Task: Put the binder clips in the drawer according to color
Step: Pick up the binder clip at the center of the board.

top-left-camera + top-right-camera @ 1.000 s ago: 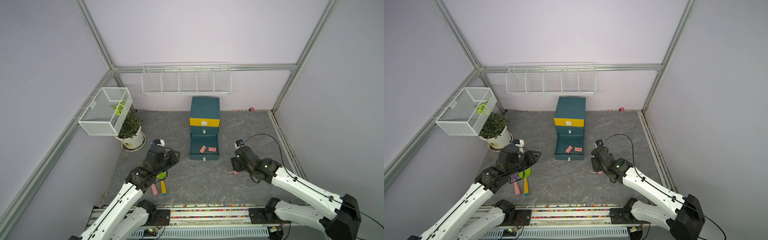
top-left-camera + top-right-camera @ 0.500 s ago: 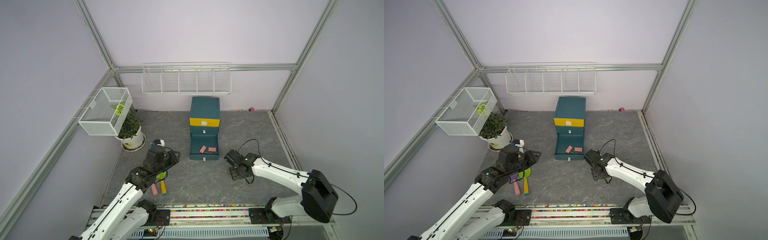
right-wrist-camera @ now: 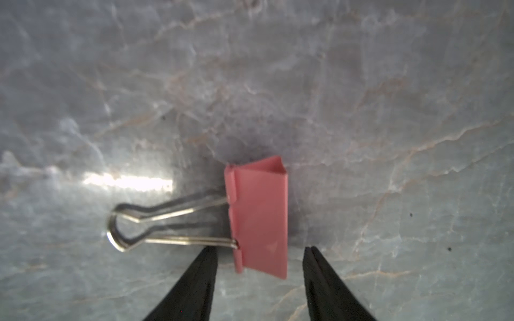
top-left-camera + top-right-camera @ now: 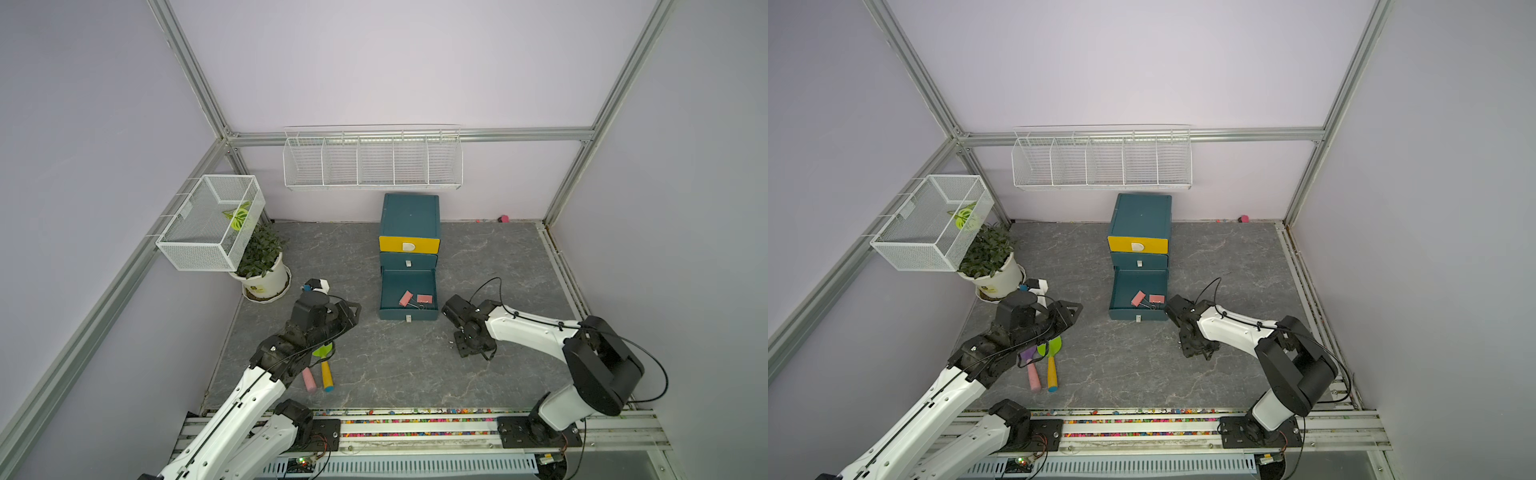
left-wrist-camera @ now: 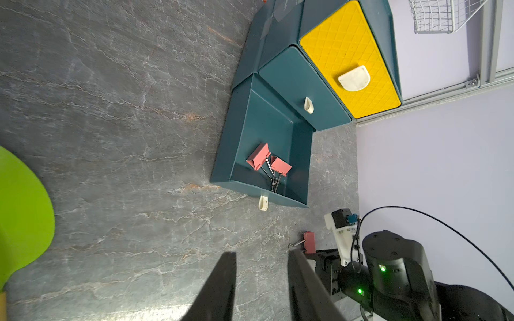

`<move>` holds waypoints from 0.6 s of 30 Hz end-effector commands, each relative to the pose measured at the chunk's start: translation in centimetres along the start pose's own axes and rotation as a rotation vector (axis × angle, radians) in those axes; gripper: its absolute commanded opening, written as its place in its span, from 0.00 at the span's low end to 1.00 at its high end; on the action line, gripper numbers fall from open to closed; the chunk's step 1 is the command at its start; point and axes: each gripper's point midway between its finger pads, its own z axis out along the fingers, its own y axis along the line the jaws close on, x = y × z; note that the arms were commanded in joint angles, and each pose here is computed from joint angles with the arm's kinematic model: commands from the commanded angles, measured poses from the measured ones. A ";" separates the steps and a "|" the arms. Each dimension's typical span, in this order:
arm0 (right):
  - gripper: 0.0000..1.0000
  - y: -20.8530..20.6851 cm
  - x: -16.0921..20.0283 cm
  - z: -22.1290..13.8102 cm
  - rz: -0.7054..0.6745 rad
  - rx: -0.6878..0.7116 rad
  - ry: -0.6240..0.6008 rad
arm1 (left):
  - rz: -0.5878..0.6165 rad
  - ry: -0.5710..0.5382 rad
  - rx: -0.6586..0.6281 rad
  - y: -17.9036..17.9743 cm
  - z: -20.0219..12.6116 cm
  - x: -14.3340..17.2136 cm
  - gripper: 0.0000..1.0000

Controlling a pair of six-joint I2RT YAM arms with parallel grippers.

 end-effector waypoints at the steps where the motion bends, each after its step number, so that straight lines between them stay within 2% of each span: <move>1: 0.51 -0.1 -0.4 0.9 0.007 -0.006 0.009 | -0.004 -0.017 0.015 -0.5 -0.7 -0.5 0.37; 7: 0.41 0.1 0.0 1.6 0.011 -0.015 0.028 | -0.006 -0.022 0.017 -0.5 -0.8 -0.6 0.36; 18: 0.37 -0.1 0.0 2.2 0.041 -0.036 0.033 | -0.011 -0.021 0.031 -1.0 -0.8 -0.7 0.36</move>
